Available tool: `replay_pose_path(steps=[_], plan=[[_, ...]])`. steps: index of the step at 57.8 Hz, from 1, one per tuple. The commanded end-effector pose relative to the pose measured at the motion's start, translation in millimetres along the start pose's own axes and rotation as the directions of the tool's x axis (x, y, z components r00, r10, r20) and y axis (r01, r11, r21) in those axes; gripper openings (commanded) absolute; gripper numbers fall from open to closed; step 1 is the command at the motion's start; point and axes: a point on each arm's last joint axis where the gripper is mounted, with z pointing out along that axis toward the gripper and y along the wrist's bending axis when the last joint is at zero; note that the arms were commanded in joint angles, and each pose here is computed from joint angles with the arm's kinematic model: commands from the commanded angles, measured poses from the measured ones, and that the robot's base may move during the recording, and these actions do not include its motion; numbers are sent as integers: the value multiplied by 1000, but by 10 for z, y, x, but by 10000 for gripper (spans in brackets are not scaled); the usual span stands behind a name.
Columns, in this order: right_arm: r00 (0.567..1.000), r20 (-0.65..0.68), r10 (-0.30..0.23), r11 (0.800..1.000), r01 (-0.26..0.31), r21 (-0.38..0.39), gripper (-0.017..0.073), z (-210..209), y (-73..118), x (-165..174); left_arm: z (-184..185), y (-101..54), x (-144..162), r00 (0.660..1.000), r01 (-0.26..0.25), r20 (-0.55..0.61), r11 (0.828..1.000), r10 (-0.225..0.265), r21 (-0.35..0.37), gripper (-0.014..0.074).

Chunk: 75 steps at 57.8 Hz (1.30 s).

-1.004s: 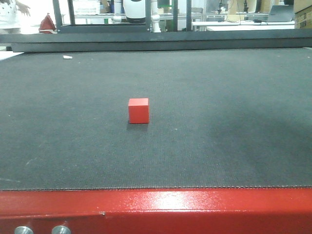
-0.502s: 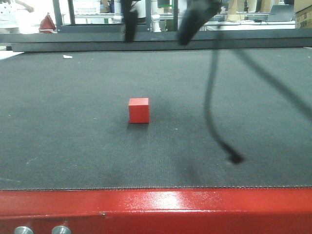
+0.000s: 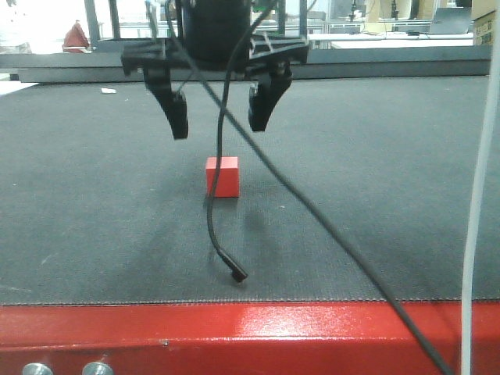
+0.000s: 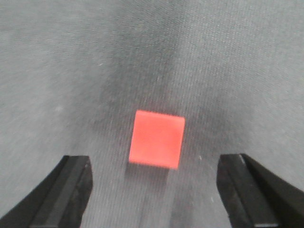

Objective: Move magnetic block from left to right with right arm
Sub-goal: 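Lower the open right gripper down over the red cube, then close the right gripper on the red cube and lift it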

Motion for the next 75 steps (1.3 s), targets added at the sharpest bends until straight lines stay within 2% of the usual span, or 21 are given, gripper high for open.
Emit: replay_pose_path(steps=[1,6,33,36,41,49,55,64,75], plan=[[993,109,44,999,-41,-28,633,-295,-69,-180,-12,5,-61,996,12,94,1000,-11,-3,-126],[993,98,70,997,-68,-19,633,-194,-83,-188,-12,5,-61,996,12,94,1000,-11,-3,-126],[995,69,70,997,-68,-34,627,140,-8,-161,-12,5,-61,996,12,94,1000,-11,-3,-126],[995,69,71,997,-68,-33,593,149,-11,-163,-12,5,-61,996,12,94,1000,-11,-3,-126],[995,68,73,997,-71,-32,482,156,-22,-168,-12,5,-61,996,12,94,1000,-11,-3,-126],[995,68,77,997,-75,-28,244,167,-47,-181,-12,5,-61,996,12,94,1000,-11,-3,-126],[994,68,81,997,-80,-25,193,172,-72,-195,-12,5,-61,996,12,94,1000,-11,-3,-126],[996,75,46,999,-45,-18,194,58,-141,-238,-12,5,-61,996,12,94,1000,-11,-3,-126],[992,107,-59,996,65,-53,194,-279,-302,-320,-12,5,-61,996,12,94,1000,-11,-3,-126]])
